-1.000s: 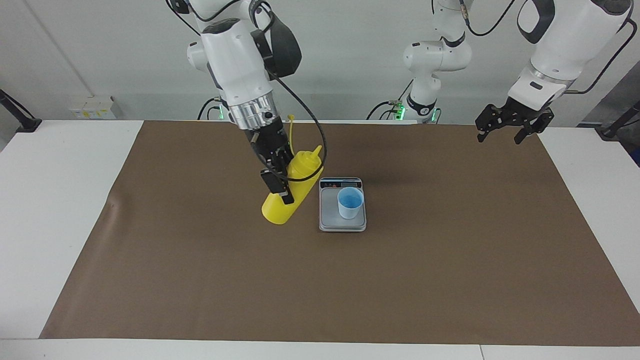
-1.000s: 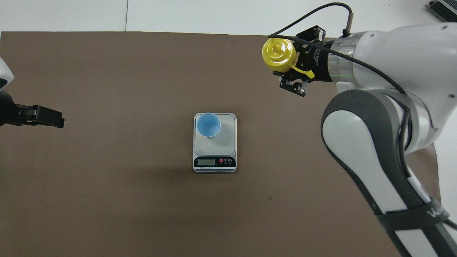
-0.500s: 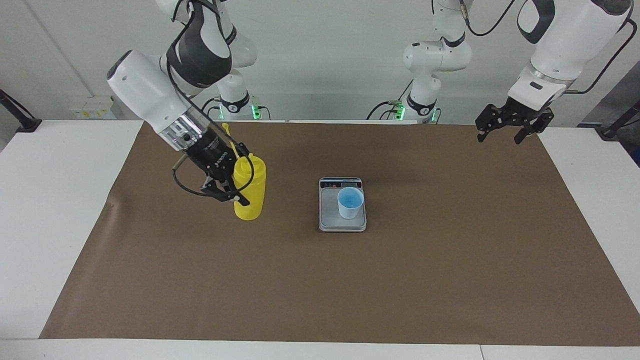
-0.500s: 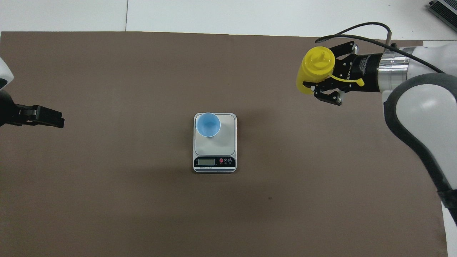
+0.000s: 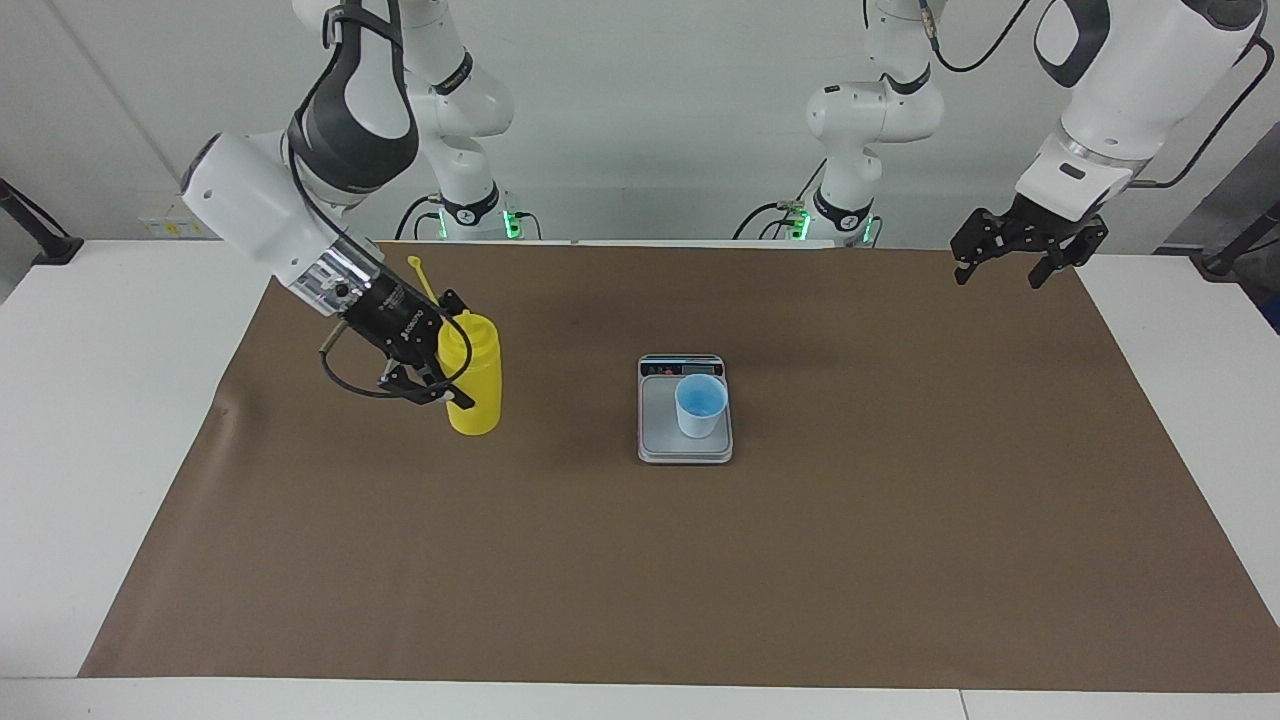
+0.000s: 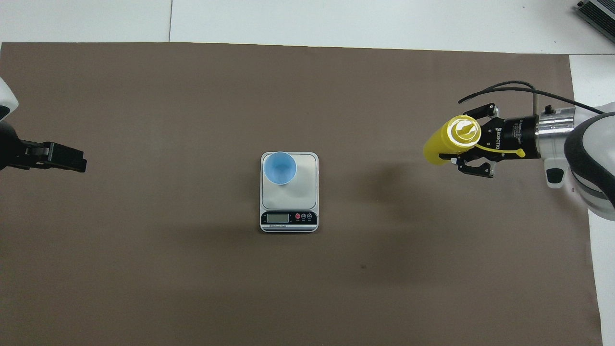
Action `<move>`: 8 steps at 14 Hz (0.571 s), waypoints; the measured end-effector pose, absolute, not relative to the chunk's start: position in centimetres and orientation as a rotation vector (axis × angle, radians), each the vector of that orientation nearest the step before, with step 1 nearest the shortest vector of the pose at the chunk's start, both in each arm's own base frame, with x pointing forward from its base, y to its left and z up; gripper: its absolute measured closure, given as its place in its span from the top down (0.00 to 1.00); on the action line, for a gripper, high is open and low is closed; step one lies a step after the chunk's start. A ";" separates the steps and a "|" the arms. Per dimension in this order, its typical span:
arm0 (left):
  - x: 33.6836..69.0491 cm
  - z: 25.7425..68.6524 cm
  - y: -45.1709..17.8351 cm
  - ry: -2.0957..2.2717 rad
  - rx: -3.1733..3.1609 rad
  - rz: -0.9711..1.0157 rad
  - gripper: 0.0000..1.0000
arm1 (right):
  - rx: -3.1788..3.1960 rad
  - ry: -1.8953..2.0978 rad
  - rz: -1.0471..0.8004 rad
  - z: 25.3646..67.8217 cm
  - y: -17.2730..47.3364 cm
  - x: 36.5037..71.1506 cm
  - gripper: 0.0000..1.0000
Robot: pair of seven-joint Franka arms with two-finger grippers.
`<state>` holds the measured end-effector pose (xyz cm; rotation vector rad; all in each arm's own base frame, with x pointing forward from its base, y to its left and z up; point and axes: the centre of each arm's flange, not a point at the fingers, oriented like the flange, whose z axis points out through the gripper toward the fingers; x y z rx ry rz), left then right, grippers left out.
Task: Pour seasoning into cup on scale with both arms
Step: 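Carry the bottle back with the right gripper and lower it, then set the bottle down and release it with the right gripper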
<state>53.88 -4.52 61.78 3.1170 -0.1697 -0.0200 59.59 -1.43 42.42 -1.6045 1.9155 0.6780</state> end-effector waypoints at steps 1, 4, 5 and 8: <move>53.9 61.8 -4.5 -0.170 3.117 -0.020 1.00 | -1.607 1.916 0.694 41.4 -1.8 59.6 0.56; 53.9 61.8 -4.5 -0.170 3.117 -0.020 1.00 | -1.618 1.920 0.733 39.1 -1.8 59.6 0.56; 53.9 61.8 -4.5 -0.170 3.117 -0.020 1.00 | -1.625 1.916 0.742 38.3 -1.9 59.5 0.56; 53.9 61.8 -4.5 -0.170 3.117 -0.020 1.00 | -1.679 1.862 0.764 35.1 -2.7 58.8 0.56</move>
